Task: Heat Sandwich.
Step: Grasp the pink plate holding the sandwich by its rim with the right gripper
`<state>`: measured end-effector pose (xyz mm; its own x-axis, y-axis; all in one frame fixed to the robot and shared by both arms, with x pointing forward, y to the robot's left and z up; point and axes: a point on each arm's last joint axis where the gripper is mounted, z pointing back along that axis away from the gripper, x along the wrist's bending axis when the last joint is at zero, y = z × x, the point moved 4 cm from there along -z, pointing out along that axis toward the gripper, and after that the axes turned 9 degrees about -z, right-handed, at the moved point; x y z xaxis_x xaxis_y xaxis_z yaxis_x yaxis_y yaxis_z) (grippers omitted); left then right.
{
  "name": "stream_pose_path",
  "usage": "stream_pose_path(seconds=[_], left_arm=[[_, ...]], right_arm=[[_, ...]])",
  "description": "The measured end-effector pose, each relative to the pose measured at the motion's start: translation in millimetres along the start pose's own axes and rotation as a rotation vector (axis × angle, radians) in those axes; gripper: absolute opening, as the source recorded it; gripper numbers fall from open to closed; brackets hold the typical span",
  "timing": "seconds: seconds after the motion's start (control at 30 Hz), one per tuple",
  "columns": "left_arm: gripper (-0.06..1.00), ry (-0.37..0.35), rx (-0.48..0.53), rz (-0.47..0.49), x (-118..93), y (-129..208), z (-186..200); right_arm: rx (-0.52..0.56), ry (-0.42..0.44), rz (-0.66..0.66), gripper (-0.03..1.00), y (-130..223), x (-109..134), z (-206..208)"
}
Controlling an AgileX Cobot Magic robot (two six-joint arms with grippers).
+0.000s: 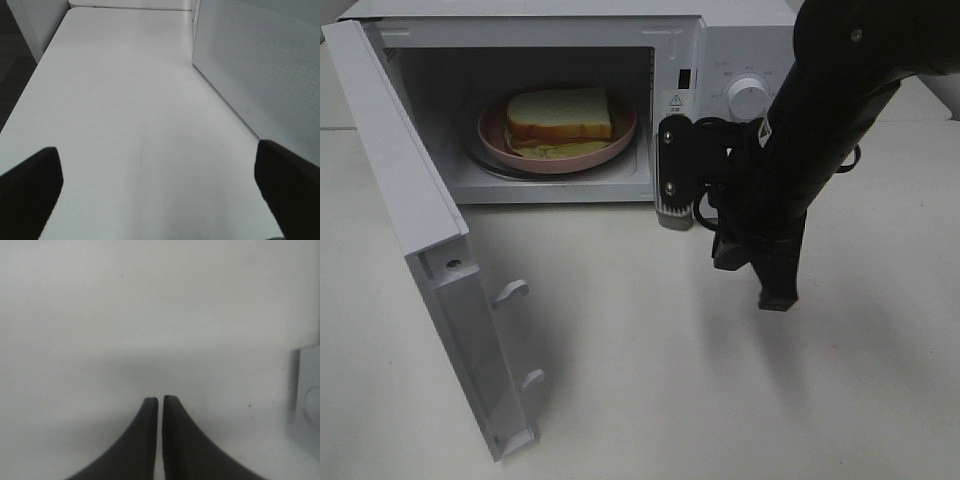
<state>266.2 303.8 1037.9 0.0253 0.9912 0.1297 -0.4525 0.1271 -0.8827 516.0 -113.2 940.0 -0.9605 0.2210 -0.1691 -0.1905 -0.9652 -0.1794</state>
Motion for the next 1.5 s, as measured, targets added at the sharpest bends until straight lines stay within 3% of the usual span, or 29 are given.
stream_pose_path(seconds=[0.03, 0.07, 0.13, 0.17, 0.3, 0.33, 0.43, 0.47, 0.5, 0.53, 0.6, 0.63, 0.77, 0.97, 1.5], left_arm=[[0.99, 0.0, 0.0, 0.0, 0, 0, 0], [0.99, 0.0, 0.0, 0.0, 0, 0, 0], [0.99, 0.0, 0.0, 0.0, 0, 0, 0], [0.99, 0.0, 0.0, 0.0, 0, 0, 0], [0.99, 0.0, 0.0, 0.0, 0, 0, 0], [0.99, 0.0, 0.0, 0.0, 0, 0, 0], [0.99, 0.0, 0.0, 0.0, 0, 0, 0], [0.99, 0.0, 0.0, 0.0, 0, 0, 0], [0.99, 0.0, 0.0, 0.0, 0, 0, 0], [0.99, 0.0, 0.0, 0.0, 0, 0, 0], [0.99, 0.0, 0.0, 0.0, 0, 0, 0], [0.99, 0.0, 0.0, 0.0, 0, 0, 0], [0.99, 0.0, 0.0, 0.0, 0, 0, 0], [0.99, 0.0, 0.0, 0.0, 0, 0, 0], [0.99, 0.0, 0.0, 0.0, 0, 0, 0]], right_arm=[[0.0, 0.0, 0.0, 0.05, 0, 0, 0], [0.003, 0.003, 0.194, 0.06, 0, 0, 0], [0.004, 0.002, 0.357, 0.07, 0, 0, 0], [0.009, 0.004, 0.511, 0.08, 1, -1, 0], [0.028, 0.02, 0.635, 0.12, 3, -4, 0], [0.028, 0.02, 0.635, 0.12, 3, -4, 0], [0.046, 0.061, 0.667, 0.3, 3, -9, 0], [0.044, 0.089, 0.651, 0.43, 2, -13, 1], [0.044, 0.089, 0.651, 0.43, 2, -13, 1], [0.039, 0.101, 0.63, 0.5, 1, -14, 1], [0.024, 0.128, 0.557, 0.66, -2, -17, 1], [0.022, 0.131, 0.531, 0.82, -3, -16, 1], [0.017, 0.138, 0.47, 0.94, -5, -15, 1], [0.013, 0.146, 0.466, 0.98, -6, -15, 1], [-0.017, 0.161, 0.51, 0.88, -23, -7, -2]])
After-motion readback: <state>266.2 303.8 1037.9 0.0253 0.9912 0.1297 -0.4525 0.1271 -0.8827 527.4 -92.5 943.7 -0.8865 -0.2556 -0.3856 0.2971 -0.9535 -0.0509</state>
